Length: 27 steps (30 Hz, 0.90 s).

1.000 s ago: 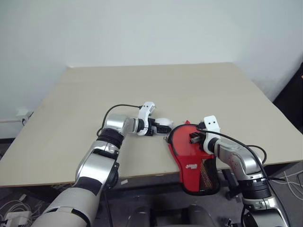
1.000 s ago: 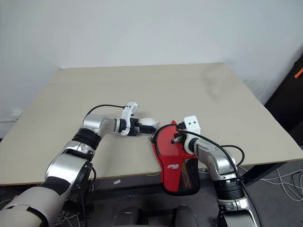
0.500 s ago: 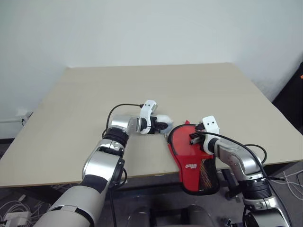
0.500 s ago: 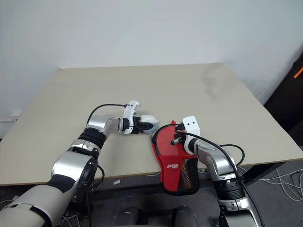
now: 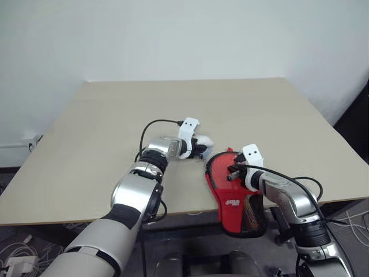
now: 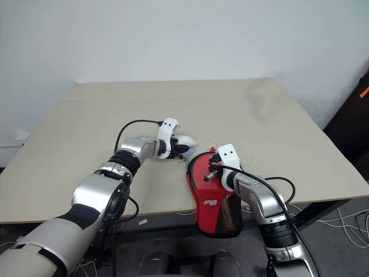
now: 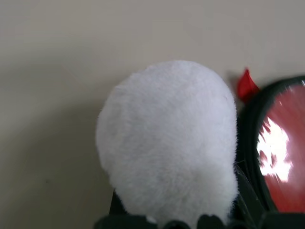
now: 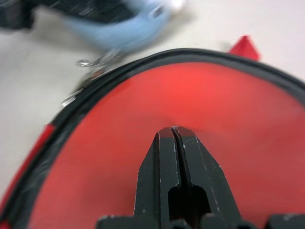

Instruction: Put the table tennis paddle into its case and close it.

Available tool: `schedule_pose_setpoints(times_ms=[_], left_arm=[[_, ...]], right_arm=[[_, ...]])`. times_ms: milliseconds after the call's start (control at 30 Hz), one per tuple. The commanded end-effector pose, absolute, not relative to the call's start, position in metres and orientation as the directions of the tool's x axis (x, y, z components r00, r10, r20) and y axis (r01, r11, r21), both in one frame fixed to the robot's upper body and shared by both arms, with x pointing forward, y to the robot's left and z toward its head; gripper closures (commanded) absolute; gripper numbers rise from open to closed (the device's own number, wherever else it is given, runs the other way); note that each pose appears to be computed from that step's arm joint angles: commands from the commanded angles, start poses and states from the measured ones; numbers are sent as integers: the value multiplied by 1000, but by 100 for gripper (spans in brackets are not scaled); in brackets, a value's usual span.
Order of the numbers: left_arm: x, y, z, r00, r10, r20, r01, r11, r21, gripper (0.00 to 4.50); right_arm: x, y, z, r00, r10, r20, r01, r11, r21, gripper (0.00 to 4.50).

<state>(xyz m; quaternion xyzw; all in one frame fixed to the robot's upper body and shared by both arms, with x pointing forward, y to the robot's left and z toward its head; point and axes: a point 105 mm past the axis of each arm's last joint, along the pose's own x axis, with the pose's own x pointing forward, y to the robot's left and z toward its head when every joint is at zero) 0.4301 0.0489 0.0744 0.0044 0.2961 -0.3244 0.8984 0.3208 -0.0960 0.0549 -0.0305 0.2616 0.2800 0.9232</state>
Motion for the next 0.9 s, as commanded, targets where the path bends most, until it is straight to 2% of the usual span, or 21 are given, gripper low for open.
schedule_pose_setpoints(times_ms=[33,267,600,900], left_arm=[[451,37,123,714,-576,-398,581,805,-122,391],[454,9,147,740,-602,-299,596,793,-123,391],[442,-27,139,706,-632,-321,649,758,-64,391],[428,-65,138,682,-672,-287,691,721,-47,391]], right_arm=[[313,-93,45,670,509,-540,-542,833,113,450],[315,-99,43,684,478,-551,-511,853,106,450],[309,-94,44,679,482,-553,-512,851,114,450],[300,-98,43,687,463,-560,-490,864,114,450]])
